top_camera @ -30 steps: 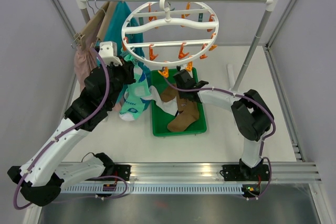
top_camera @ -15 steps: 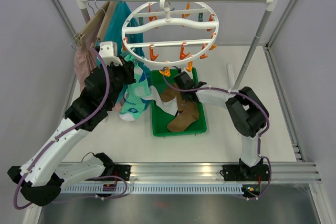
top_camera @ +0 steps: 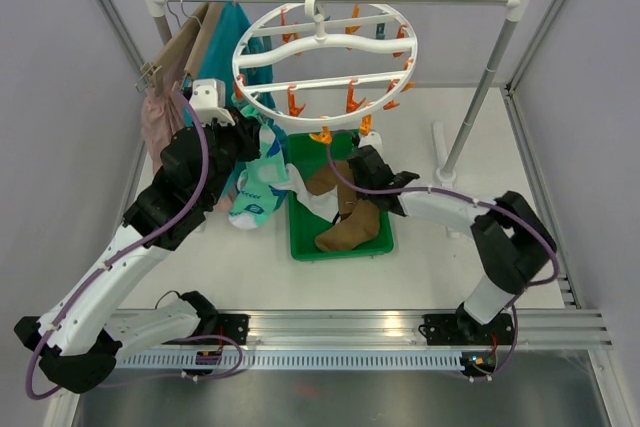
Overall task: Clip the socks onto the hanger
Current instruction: Pick up the sock from the bin.
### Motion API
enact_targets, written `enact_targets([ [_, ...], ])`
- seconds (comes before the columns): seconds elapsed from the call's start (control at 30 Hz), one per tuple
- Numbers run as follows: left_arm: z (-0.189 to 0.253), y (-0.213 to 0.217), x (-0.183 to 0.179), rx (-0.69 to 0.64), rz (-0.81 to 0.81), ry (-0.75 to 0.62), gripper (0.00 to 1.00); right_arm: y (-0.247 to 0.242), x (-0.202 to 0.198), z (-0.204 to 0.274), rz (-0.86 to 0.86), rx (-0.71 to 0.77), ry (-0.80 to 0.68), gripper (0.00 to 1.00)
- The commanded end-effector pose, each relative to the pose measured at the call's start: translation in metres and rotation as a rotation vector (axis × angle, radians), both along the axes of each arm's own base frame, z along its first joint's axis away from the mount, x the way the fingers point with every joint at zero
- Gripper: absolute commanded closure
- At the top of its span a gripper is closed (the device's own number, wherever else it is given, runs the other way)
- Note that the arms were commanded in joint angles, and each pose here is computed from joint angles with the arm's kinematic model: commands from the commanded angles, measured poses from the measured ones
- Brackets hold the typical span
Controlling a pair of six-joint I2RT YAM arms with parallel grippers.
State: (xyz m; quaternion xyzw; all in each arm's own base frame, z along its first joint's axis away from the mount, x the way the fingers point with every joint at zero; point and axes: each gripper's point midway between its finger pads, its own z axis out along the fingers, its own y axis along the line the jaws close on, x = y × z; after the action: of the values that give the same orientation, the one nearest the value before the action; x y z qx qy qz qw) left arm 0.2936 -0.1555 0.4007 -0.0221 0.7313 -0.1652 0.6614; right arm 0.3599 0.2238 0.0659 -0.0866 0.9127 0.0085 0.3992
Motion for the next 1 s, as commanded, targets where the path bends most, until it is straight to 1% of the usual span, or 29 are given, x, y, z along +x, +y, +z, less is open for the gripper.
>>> enact_targets([
  [0.0, 0.028, -0.004, -0.005, -0.042, -0.041, -0.074, 0.73, 0.022, -0.005, 0.057, 0.038, 0.172, -0.139, 1.0],
  [0.17, 0.029, -0.007, -0.009, -0.051, -0.071, -0.076, 0.66, 0.031, -0.031, 0.104, 0.106, 0.288, -0.236, 1.0],
  [0.33, 0.033, -0.012, -0.018, -0.067, -0.129, -0.092, 0.59, 0.03, -0.058, 0.145, 0.152, 0.408, -0.299, 1.0],
  [0.53, 0.042, -0.019, -0.031, -0.085, -0.208, -0.118, 0.54, 0.023, -0.09, 0.193, 0.206, 0.554, -0.357, 1.0],
  [0.7, 0.05, -0.026, -0.047, -0.11, -0.298, -0.155, 0.53, 0.019, -0.111, 0.219, 0.264, 0.628, -0.377, 1.0],
  [0.8, 0.053, -0.039, -0.062, -0.112, -0.415, -0.193, 0.52, 0.014, -0.124, 0.238, 0.299, 0.672, -0.4, 1.0],
  [0.83, 0.061, -0.041, -0.071, -0.128, -0.452, -0.23, 0.52, 0.014, -0.133, 0.25, 0.331, 0.707, -0.413, 1.0],
  [0.87, 0.063, -0.048, -0.08, -0.131, -0.516, -0.246, 0.51, 0.014, -0.137, 0.258, 0.348, 0.725, -0.422, 1.0],
  [0.9, 0.057, -0.052, -0.082, -0.129, -0.542, -0.246, 0.51, 0.014, -0.142, 0.266, 0.369, 0.748, -0.43, 1.0],
  [0.97, 0.062, -0.058, -0.094, -0.142, -0.611, -0.297, 0.49, 0.014, -0.157, 0.292, 0.424, 0.817, -0.452, 1.0],
])
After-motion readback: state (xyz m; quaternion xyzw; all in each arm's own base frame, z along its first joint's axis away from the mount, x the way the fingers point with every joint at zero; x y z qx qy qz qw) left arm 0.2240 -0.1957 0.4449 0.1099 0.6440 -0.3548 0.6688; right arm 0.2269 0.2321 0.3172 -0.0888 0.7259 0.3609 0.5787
